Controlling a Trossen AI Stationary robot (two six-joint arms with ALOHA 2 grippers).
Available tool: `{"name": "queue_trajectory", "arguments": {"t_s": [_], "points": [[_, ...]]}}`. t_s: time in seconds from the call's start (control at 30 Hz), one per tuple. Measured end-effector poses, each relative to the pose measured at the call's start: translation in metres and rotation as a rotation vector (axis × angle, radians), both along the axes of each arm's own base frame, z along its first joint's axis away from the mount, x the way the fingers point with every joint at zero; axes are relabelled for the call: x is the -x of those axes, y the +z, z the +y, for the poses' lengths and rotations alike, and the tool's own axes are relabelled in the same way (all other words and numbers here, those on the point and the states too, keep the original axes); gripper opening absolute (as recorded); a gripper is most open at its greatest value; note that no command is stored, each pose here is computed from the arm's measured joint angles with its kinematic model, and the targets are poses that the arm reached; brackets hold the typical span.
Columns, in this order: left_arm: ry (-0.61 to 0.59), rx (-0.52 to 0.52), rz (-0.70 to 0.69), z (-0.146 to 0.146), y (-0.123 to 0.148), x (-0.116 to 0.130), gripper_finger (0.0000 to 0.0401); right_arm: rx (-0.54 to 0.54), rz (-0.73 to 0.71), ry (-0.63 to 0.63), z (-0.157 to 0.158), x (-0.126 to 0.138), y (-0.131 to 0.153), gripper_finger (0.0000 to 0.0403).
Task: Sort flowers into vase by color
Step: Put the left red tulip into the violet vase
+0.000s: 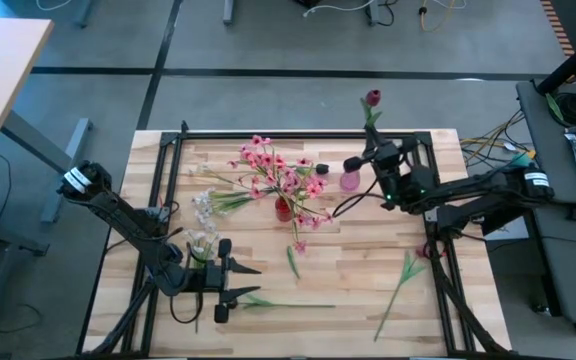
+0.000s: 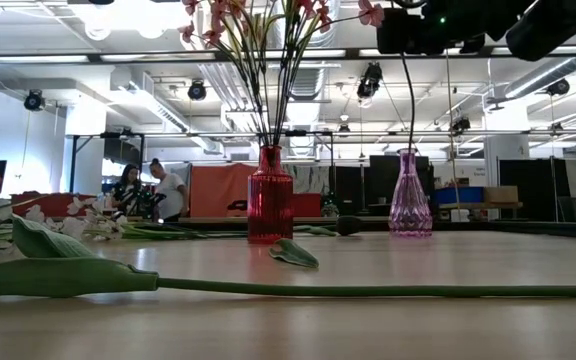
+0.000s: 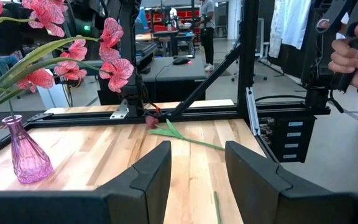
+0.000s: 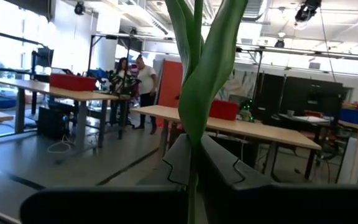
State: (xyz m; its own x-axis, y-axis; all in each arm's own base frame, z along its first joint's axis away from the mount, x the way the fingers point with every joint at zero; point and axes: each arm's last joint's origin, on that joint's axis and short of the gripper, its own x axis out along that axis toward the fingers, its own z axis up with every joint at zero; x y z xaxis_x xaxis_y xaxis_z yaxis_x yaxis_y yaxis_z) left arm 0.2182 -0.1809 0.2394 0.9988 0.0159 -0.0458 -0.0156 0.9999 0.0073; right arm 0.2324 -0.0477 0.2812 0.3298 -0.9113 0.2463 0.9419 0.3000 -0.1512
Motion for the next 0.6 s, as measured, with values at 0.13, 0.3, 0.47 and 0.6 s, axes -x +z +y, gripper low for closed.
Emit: {"name": "queue_trajectory", "arguments": {"t_s": [0.13,0.3,0.47,0.6], "points": [[0.0,0.001,0.002,0.0,-0.0002,0.0001,0.0137,-0.004,0.002,0.002,-0.0002,-0.002,-0.0024,0.0013],[0.0,0.003,0.005,0.0001,-0.0006,0.0001,0.0137,-0.016,0.005,0.004,-0.0002,-0.0027,-0.004,0.0019],[0.001,0.019,0.006,0.0,-0.0007,0.0002,0.0137,-0.027,0.008,-0.002,-0.0004,-0.0031,-0.0053,0.0062],[0.002,0.034,0.009,0.0001,-0.0012,0.0002,0.0137,-0.043,0.0,-0.018,-0.0004,-0.0028,-0.006,0.0108]]}}
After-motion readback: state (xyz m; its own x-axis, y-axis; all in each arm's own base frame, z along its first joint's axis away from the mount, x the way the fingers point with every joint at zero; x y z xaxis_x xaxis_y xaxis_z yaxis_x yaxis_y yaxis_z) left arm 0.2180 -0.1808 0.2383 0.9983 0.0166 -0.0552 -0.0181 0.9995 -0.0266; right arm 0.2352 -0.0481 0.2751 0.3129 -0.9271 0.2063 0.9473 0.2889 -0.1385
